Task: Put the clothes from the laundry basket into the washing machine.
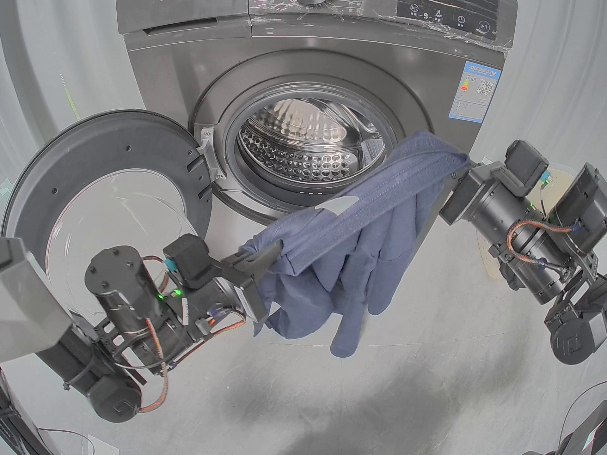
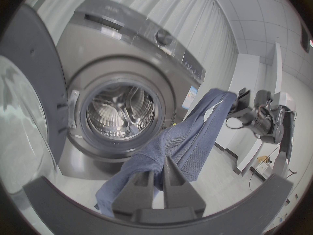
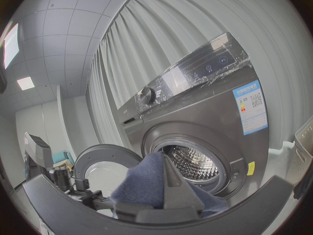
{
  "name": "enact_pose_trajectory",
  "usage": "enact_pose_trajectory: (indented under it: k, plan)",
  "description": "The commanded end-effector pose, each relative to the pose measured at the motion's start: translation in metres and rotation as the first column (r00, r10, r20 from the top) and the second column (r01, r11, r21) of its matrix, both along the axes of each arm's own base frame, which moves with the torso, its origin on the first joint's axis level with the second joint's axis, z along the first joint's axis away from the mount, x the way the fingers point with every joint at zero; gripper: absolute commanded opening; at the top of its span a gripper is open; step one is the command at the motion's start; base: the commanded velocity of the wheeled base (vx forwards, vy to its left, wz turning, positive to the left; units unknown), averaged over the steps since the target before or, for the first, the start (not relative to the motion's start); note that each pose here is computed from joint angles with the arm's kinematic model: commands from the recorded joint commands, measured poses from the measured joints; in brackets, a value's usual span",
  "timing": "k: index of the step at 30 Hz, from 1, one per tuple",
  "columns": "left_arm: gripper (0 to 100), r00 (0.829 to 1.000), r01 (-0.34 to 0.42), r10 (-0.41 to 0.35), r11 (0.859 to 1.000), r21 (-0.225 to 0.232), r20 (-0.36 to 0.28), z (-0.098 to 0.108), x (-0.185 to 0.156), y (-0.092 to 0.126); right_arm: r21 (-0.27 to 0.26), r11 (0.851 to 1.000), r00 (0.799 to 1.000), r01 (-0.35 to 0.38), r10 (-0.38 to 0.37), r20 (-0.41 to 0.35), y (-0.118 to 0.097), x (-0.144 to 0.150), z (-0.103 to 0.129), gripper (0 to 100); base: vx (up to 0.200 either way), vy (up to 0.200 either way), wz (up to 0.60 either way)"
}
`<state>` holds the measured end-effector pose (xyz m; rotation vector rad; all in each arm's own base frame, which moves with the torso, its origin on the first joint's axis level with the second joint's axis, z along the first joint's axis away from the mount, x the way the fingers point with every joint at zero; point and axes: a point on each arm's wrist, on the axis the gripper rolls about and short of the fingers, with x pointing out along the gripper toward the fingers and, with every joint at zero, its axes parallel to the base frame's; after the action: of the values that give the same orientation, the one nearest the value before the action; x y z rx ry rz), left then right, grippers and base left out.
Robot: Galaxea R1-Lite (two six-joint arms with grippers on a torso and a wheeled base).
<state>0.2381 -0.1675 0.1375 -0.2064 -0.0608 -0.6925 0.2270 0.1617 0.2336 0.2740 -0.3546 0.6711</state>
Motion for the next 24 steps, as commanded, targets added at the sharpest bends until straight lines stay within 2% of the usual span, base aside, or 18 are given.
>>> enact_pose_trajectory:
  k: [1,5,6,11,16,24]
  plan:
    - [0,0.991,0.02,-0.01,0.997,0.075,-0.136,-0.055,0.027,-0.02,-0.051,0.999,0.998,-0.012,0.009,-0.061,-0.001,-0.005,-0.019,0,0.0,0.0,0.0]
    - [0,0.985,0.03,-0.011,0.994,0.104,-0.174,-0.075,0.035,-0.026,-0.063,0.998,0.997,-0.014,0.009,-0.076,0.0,-0.005,-0.024,0,0.0,0.0,0.0]
    - [100,0.984,0.031,-0.012,0.994,0.105,-0.177,-0.077,0.037,-0.027,-0.063,0.998,0.997,-0.014,0.009,-0.076,0.0,-0.005,-0.024,0,0.0,0.0,0.0]
    - [100,0.982,0.024,-0.002,0.994,0.111,-0.19,-0.096,0.054,-0.036,-0.066,0.998,0.996,-0.014,0.008,-0.084,0.0,-0.004,-0.026,0,0.0,0.0,0.0]
    - [100,0.976,0.033,-0.001,0.99,0.14,-0.22,-0.116,0.058,-0.04,-0.073,0.997,0.995,-0.007,0.0,-0.097,0.002,-0.001,-0.031,0,0.0,0.0,0.0]
    - [100,0.974,0.036,-0.001,0.988,0.149,-0.225,-0.125,0.062,-0.045,-0.077,0.997,0.994,-0.005,-0.003,-0.106,0.004,0.003,-0.034,0,0.0,0.0,0.0]
